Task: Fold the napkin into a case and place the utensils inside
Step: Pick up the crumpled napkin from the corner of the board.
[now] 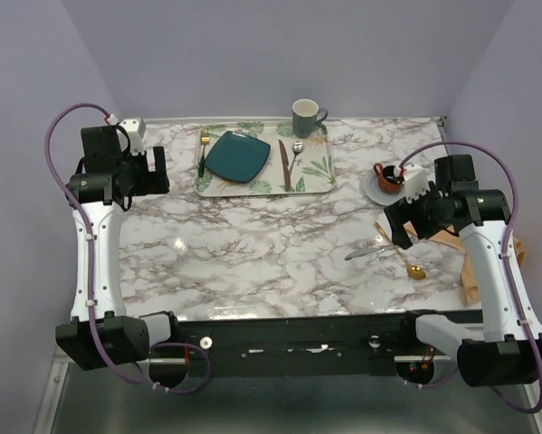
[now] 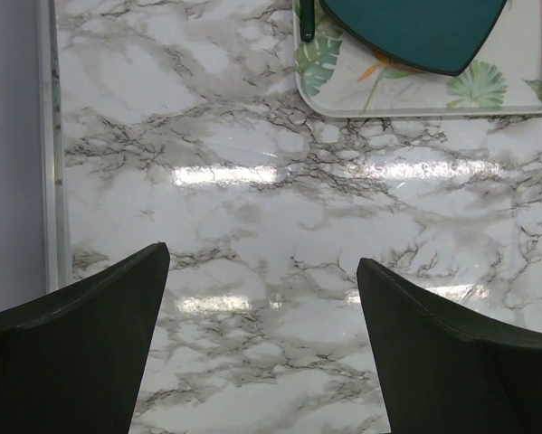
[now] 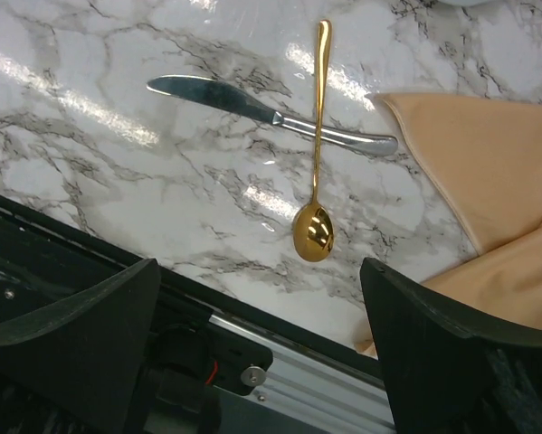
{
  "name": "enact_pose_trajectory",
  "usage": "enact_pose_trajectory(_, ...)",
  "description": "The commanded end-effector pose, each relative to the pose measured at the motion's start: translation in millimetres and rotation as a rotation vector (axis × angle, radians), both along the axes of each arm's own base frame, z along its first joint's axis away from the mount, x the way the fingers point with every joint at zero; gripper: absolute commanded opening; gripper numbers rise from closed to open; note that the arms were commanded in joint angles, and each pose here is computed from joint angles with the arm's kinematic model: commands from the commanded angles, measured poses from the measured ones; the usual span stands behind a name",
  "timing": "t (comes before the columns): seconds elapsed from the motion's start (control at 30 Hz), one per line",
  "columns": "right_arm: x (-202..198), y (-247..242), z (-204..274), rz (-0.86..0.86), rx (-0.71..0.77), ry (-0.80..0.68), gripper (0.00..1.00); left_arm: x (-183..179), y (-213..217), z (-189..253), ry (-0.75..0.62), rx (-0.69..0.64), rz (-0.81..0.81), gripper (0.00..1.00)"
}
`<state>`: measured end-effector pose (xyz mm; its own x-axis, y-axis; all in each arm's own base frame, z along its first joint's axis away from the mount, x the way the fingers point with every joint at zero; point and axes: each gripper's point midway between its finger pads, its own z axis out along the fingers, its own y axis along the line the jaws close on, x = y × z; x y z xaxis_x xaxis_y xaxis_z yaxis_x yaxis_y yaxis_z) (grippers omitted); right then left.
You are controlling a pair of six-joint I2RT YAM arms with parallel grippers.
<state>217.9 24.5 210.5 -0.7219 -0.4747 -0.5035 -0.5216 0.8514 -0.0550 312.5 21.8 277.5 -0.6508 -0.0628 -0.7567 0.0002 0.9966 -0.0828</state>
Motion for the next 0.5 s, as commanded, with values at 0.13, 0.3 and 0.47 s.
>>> enact_pose_trajectory(0.13,-4,-66,-32,-0.15,-0.14,0.072,1.0,7,-6,-33,0.116,-0.02,-0.016,0.99)
enact_pose_trajectory(0.3,2,-134,-49,-0.328,-0.209,0.089,1.0,6,-12,-45,0.149,0.004,-0.029,0.99)
enact_pose_trajectory(0.47,16,-175,-62,-0.346,-0.294,0.103,1.0,9,-17,-50,0.16,0.056,-0.1,0.99)
